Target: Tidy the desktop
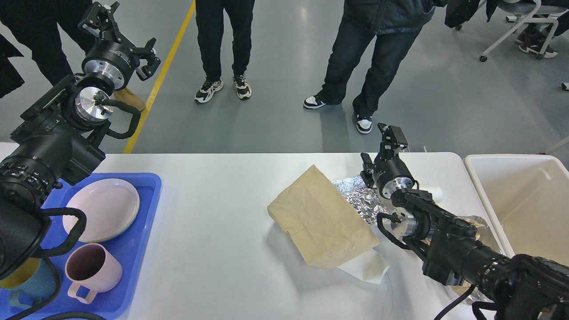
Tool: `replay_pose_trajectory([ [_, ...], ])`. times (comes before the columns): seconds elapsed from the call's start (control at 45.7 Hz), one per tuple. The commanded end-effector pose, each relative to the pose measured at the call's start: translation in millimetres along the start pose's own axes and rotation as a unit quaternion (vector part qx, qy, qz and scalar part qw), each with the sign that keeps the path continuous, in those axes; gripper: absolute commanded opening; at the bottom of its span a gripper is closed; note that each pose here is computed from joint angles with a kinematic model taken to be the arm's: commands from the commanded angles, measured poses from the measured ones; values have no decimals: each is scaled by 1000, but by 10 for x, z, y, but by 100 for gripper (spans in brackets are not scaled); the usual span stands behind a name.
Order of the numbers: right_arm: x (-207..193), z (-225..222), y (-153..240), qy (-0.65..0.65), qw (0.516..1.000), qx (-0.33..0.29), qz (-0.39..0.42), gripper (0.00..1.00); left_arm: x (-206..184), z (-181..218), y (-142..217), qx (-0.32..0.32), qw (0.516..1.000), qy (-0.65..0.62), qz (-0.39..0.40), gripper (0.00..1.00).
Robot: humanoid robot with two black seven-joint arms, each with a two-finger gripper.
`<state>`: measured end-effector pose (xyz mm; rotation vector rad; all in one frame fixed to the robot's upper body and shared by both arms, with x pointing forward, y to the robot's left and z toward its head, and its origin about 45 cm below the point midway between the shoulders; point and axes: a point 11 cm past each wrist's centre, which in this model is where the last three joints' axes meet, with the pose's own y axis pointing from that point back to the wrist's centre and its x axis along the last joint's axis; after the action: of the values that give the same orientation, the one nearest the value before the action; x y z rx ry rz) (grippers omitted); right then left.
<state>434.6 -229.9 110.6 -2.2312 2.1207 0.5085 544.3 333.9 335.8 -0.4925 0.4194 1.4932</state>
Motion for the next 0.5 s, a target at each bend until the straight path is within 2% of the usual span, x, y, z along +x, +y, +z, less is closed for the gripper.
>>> replay_pose_trajectory([
  [0.0,0,0,0,0,1000,0,0,100,8,36,-1,-3,1000,-1,1,96],
  [0.263,0,0,0,0,1000,0,0,100,142,49,40,0,1000,-14,11,96],
  [0.482,0,0,0,0,1000,0,0,100,572,-348,264,40,998,-22,44,96],
])
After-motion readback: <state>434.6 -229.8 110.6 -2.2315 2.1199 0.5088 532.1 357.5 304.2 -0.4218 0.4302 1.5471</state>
